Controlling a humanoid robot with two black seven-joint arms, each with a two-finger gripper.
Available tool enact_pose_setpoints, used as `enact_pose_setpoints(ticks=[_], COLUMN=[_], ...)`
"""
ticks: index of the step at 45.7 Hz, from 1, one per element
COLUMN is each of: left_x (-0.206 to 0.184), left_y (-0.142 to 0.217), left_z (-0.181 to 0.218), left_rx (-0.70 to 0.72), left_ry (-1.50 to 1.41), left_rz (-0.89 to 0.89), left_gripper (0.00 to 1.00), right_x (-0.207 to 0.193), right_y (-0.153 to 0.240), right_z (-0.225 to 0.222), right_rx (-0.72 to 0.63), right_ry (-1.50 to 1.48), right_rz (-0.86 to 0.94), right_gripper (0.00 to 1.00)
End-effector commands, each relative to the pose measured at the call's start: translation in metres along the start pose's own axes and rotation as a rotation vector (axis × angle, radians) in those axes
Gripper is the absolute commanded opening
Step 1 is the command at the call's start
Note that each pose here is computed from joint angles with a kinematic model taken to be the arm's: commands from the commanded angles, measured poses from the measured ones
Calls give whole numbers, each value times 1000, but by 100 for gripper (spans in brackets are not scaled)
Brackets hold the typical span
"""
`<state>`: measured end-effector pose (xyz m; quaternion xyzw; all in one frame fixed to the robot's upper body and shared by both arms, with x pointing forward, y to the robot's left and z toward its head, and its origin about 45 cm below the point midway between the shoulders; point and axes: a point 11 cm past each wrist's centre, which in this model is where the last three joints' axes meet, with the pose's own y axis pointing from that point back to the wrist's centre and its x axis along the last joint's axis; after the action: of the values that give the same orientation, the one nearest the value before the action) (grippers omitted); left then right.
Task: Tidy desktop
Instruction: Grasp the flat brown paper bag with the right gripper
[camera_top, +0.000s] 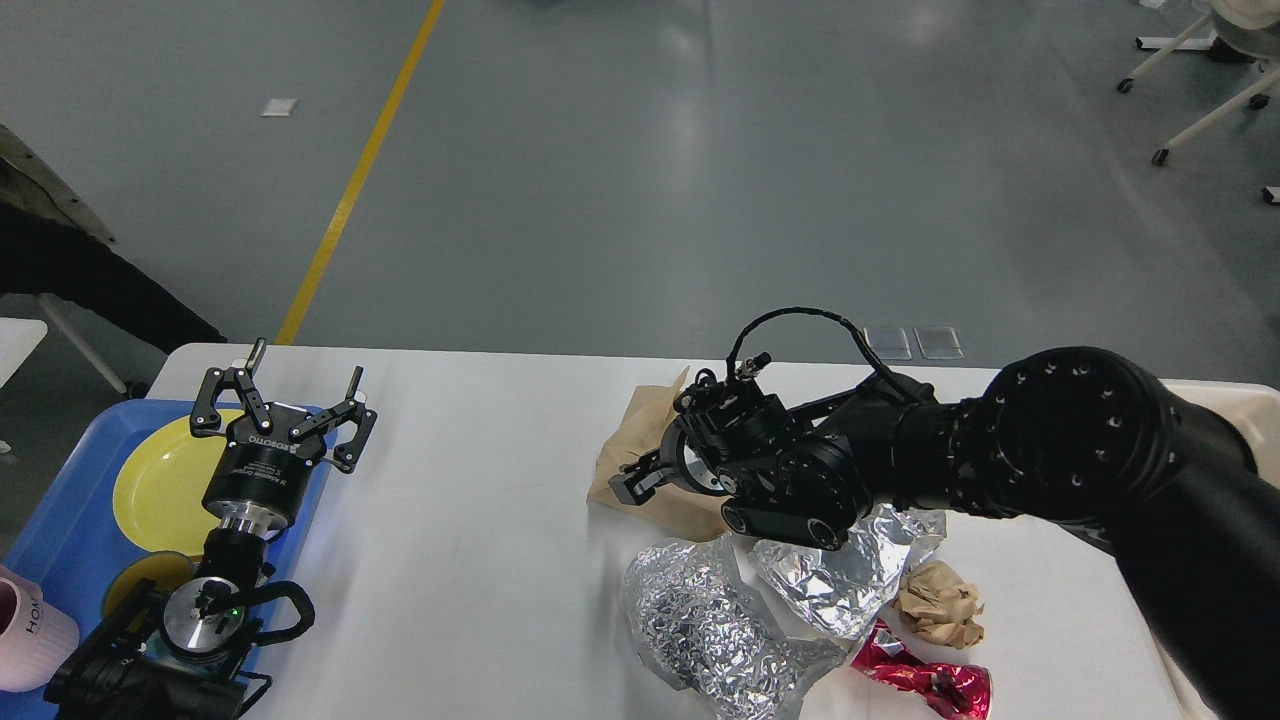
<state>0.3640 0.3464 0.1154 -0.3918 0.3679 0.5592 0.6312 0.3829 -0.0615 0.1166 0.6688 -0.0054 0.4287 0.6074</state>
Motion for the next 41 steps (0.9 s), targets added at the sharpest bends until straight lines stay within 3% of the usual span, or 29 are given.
enact_pose_setpoints(ticks=[1, 11, 18, 30, 37, 41], left_x=[0, 0, 0, 0, 0, 0], left_y=[0, 0, 0, 0, 0, 0], left_z=[0, 0, 0, 0, 0, 0], left_rx=[0, 0, -2, -2, -2, -2], left_ry=[0, 0, 0, 0, 0, 0], left_rz=[0, 0, 0, 0, 0, 0], left_gripper=[97, 97, 97, 97, 97, 97], right_x=[-16, -39, -50, -59, -59, -62], right_y=[-9, -14, -18, -24, -24, -25], right_z=[3, -1, -4, 1, 2, 2], right_rx=[-10, 4, 9, -13, -26, -34], right_ry=[0, -25, -48, -101, -112, -136], right_rz=[3, -21, -20, 32, 42, 32], right_gripper=[94, 94, 88, 45, 4, 0])
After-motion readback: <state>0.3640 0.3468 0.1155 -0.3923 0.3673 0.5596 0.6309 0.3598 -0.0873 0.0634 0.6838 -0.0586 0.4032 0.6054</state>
